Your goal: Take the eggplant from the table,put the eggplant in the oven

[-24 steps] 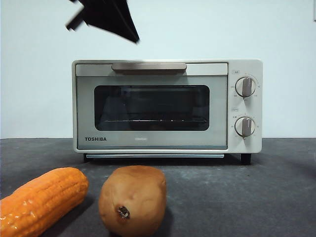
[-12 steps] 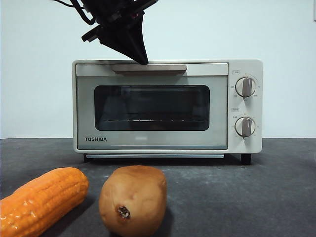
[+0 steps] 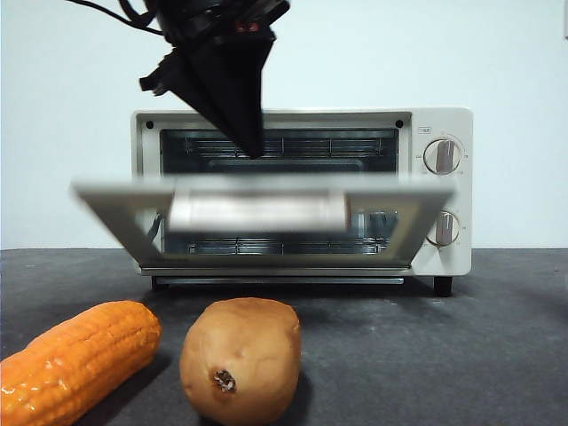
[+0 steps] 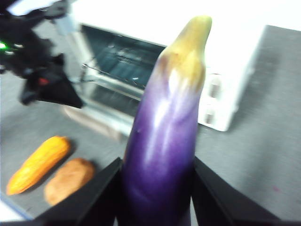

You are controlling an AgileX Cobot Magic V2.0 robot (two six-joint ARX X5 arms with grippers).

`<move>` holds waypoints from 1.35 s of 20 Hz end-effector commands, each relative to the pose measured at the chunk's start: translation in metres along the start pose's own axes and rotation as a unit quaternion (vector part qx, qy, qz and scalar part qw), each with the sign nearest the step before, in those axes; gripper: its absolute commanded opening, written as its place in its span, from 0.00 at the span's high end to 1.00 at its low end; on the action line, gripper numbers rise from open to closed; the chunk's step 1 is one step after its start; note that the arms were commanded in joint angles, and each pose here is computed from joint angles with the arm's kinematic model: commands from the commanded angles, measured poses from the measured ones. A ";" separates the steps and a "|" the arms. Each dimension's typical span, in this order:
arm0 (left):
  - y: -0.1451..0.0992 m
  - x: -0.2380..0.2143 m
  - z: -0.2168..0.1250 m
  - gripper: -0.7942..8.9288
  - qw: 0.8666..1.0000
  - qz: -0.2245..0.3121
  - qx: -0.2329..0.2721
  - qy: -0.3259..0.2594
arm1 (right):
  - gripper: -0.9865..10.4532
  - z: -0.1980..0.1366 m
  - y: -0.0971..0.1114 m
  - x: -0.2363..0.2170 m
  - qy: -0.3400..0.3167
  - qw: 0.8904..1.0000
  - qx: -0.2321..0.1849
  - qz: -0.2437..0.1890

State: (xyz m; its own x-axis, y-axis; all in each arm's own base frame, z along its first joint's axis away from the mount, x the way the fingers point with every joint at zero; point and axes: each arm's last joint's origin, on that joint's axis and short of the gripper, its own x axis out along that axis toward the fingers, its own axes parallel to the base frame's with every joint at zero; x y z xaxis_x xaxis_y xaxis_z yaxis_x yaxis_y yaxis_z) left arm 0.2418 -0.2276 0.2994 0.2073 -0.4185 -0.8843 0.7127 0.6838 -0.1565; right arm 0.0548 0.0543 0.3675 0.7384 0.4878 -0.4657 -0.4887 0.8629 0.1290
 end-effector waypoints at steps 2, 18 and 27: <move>-0.006 -0.013 0.006 0.91 0.999 0.000 -0.009 -0.052 | 0.81 0.008 0.006 0.008 0.005 0.999 -0.029 0.016; 0.047 -0.065 -0.149 0.91 0.945 0.123 -0.195 -0.232 | 0.81 0.037 0.060 0.151 0.151 0.945 -0.284 0.065; 0.074 -0.048 -0.200 0.91 0.924 0.087 -0.281 -0.243 | 0.81 0.041 0.105 0.263 0.200 0.860 -0.469 0.004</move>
State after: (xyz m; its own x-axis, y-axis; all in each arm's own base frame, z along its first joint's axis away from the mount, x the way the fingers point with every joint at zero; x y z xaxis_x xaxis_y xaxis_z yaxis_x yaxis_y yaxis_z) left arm 0.1498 -0.0367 0.2406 0.6540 -0.3910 -0.6476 0.1983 0.9147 -0.3520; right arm 0.2169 0.2713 0.2947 0.6017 0.2451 -0.7602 -0.7863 0.3489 -0.5098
